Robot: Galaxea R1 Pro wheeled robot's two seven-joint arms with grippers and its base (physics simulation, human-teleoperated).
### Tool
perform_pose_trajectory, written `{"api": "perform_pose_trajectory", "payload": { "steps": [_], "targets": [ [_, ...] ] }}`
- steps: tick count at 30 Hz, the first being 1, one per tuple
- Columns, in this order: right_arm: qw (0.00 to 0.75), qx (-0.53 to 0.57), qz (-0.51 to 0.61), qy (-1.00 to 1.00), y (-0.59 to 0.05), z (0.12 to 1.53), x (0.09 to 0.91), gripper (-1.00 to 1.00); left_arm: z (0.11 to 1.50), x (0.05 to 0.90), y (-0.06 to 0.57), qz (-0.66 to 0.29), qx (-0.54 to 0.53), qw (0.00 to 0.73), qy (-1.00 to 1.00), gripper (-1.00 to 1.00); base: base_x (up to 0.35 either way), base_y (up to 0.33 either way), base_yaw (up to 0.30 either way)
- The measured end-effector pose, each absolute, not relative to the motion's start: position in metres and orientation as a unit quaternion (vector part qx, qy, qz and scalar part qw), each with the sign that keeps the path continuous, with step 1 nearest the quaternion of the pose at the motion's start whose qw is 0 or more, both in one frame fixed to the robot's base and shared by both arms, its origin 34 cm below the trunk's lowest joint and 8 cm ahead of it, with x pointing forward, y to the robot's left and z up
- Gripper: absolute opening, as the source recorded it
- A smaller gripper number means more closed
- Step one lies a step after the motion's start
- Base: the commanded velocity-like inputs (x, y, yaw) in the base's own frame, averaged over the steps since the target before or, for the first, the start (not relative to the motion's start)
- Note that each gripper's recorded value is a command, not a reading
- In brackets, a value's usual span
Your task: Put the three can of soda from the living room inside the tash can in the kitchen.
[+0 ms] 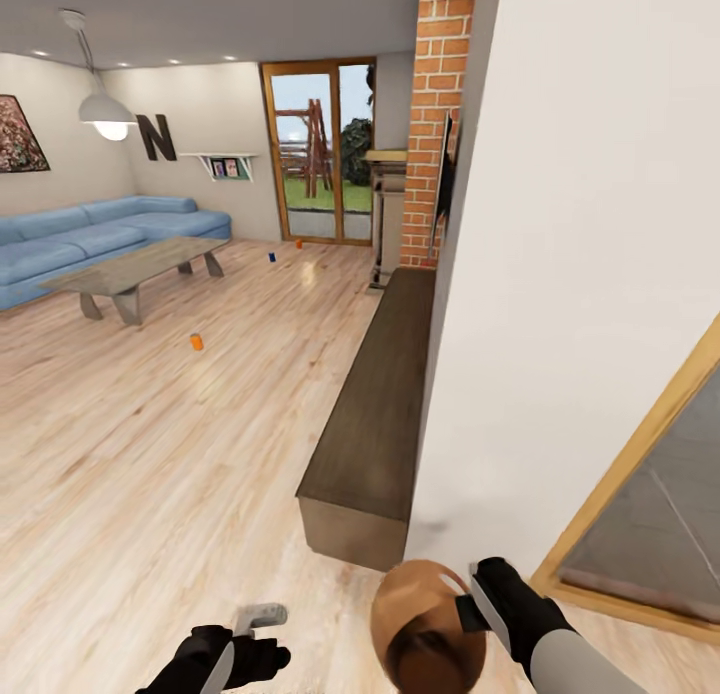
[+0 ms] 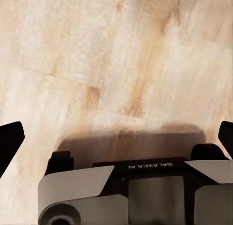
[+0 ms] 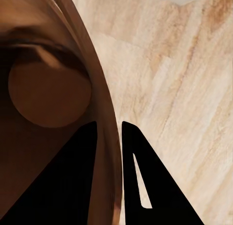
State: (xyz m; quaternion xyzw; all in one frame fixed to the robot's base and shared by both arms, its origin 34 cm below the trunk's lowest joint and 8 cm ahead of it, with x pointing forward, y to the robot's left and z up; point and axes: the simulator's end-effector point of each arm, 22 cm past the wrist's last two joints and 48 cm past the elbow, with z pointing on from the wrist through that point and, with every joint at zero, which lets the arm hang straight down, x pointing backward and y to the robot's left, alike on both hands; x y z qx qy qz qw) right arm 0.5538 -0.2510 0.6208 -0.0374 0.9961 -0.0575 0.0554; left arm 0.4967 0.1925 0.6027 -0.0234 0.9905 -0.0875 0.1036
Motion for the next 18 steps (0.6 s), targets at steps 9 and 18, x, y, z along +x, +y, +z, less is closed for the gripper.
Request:
{"api": "perform_pose_trajectory", "payload": {
  "steps": [9,18],
  "targets": [
    [0.055,-0.047,-0.048,0.996,-0.2455,0.6200,0.5533,-1.00,0.6028,0.4967,0.1919,-0.088,-0.023,0.104,0.990,1.00,0.000,0.000,0.284],
    [0.055,-0.052,-0.049,0.996,-0.2445,0.6200,0.5533,-1.00,0.6027,0.4966,0.1921,-0.088,-0.022,0.104,0.990,1.00,0.000,0.000,0.284]
  ]
}}
